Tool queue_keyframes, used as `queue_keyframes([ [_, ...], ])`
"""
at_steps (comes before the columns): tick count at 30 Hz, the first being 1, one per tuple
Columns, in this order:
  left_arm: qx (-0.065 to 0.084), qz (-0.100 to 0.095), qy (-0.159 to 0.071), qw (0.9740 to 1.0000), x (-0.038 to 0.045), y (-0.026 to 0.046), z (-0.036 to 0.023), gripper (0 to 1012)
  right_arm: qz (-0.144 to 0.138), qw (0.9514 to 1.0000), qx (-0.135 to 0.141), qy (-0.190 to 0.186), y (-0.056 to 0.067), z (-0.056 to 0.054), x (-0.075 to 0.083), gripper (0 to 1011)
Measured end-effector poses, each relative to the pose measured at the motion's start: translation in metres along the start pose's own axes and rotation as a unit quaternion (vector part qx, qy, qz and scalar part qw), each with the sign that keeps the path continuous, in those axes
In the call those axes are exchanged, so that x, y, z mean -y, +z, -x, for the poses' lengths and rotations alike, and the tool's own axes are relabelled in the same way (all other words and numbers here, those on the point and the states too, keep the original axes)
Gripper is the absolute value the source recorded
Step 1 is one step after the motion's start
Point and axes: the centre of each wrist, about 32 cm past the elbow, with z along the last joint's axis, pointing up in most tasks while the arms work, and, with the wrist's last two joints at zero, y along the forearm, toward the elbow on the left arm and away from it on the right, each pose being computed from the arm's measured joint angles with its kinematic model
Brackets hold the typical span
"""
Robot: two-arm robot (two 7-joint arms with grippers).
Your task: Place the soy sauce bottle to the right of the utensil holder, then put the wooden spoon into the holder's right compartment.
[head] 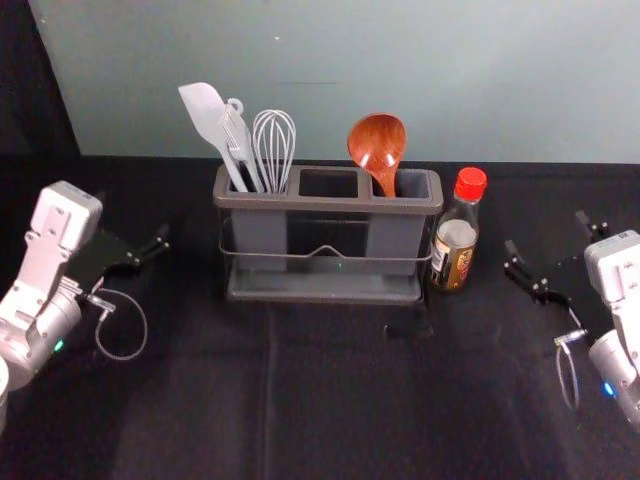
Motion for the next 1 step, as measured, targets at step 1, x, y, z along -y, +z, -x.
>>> queue_keyframes([
  [1,0.0,0.0,0.0,1.0,0.0,0.0,0.0,1005,0.0,1.0,0.0,0.0,0.0001,0.0,0.0,1004],
])
